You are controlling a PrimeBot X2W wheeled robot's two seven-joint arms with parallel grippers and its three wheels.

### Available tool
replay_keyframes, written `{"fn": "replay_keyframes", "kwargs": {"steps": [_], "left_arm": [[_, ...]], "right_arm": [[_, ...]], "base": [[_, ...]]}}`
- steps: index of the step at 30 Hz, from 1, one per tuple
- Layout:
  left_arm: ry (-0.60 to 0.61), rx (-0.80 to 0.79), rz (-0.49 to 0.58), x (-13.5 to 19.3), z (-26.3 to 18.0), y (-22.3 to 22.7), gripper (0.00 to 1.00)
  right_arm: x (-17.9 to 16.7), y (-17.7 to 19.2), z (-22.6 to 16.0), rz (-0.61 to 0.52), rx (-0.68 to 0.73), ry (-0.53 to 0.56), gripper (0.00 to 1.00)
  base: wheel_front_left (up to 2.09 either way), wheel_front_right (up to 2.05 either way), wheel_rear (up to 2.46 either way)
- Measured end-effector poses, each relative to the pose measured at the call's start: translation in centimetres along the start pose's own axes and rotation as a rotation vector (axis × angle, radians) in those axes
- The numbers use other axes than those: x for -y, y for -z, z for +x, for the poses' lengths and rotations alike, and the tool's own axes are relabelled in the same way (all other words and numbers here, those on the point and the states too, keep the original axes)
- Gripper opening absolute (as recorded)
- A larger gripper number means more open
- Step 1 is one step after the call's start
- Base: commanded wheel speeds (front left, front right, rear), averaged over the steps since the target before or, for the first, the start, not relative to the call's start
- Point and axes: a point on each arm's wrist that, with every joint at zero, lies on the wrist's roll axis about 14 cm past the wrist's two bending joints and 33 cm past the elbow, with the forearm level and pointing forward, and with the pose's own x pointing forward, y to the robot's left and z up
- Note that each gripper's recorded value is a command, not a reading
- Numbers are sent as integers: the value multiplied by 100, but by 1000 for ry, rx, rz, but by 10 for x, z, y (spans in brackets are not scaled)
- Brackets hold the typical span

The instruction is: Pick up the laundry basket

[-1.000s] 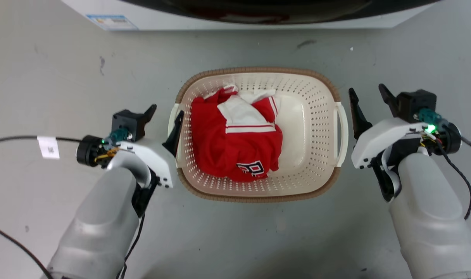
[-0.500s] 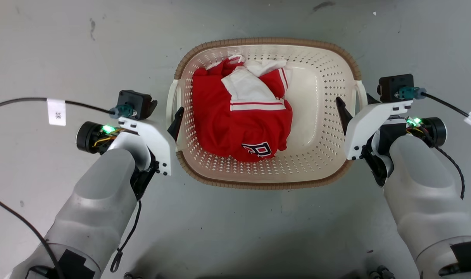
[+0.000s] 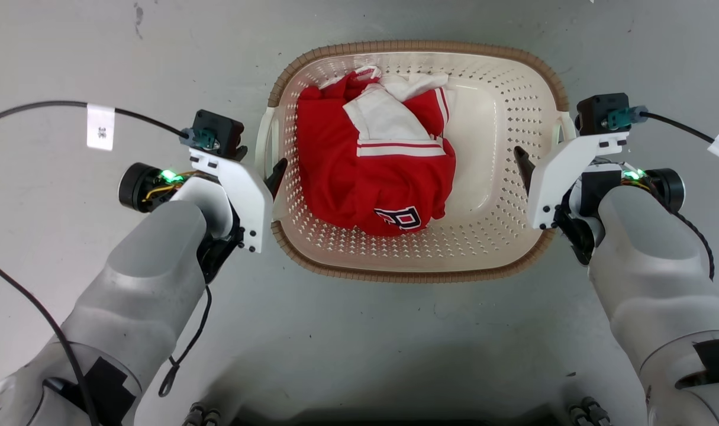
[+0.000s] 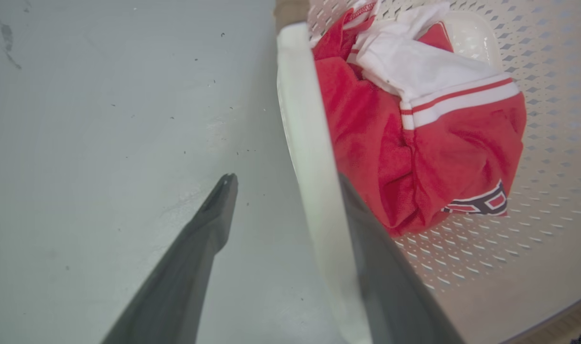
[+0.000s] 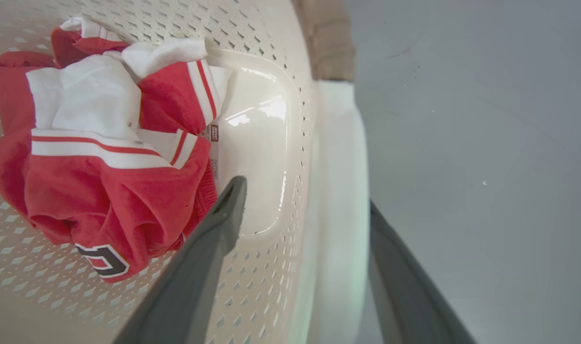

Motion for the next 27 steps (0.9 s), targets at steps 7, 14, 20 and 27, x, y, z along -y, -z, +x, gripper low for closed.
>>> {"fn": "replay_keyframes", "kwargs": {"steps": [7,14,20,27], "left_arm": [[11,-36,19,-1,4,1,100],[17,-50,27,-3,11,3,100],[34,-54,28,2,14,6,0],[45,-56,8,8,12,8,0]], "right_arm": [[1,4,4,28,-28,0,100],[2,6,9,27,-40,0,100],[0,10,14,32,-57,-3,0],[-1,7,14,34,-47,-3,0]], "base": [[0,0,0],[0,0,0],[0,0,0],[0,0,0]]}}
